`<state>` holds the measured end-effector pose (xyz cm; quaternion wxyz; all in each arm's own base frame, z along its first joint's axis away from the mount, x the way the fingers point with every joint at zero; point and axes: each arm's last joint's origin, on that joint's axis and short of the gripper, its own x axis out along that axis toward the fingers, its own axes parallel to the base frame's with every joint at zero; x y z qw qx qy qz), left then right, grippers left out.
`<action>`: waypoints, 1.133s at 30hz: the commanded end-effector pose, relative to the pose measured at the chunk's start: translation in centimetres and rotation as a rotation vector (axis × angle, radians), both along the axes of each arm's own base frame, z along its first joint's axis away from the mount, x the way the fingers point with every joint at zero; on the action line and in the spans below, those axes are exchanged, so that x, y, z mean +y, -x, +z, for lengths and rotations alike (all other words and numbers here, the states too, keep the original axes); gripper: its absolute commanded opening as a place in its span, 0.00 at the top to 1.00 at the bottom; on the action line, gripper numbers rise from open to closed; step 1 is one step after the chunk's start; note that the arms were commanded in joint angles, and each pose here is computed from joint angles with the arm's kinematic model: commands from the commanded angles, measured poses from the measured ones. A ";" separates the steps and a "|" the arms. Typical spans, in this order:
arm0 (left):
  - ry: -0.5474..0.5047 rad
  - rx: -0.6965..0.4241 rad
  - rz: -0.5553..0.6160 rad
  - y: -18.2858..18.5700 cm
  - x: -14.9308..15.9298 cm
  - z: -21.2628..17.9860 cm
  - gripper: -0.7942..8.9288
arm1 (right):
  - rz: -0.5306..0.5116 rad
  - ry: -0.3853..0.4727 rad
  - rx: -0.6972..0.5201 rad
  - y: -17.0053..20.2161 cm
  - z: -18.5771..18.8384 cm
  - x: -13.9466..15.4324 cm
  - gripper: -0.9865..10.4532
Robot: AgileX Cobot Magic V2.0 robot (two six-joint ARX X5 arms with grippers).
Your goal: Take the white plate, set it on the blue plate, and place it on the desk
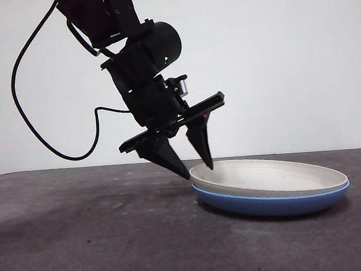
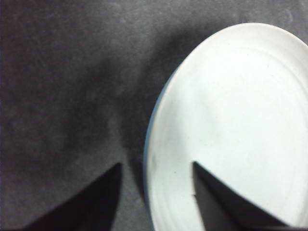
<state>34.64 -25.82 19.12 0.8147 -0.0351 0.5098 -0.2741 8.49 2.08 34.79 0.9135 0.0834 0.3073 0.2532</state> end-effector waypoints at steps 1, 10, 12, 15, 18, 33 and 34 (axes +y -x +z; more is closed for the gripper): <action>0.014 -0.015 -0.015 -0.1 -0.7 0.6 0.59 | -0.006 -0.006 -0.016 0.1 0.6 0.0 0.55; 0.065 -0.216 -0.073 3.3 3.4 11.2 0.59 | -0.040 0.017 -0.015 0.1 0.5 -0.1 0.55; 0.076 -0.260 -0.067 4.7 5.2 14.0 0.59 | -0.053 0.028 -0.011 0.1 0.5 -0.2 0.55; 0.083 -0.337 -0.061 7.1 8.2 17.4 0.60 | -0.056 0.032 -0.002 -0.1 0.4 -0.1 0.55; 0.090 -0.365 -0.012 9.5 11.3 18.3 0.60 | -0.063 0.041 0.020 -0.7 0.2 -0.1 0.55; 0.222 -0.275 -0.165 20.2 17.1 13.0 0.60 | -0.051 0.057 0.085 -2.3 -0.4 0.0 0.55; 0.224 -0.280 -0.165 20.3 17.2 13.1 0.60 | -0.051 0.056 0.085 -2.3 -0.4 0.0 0.55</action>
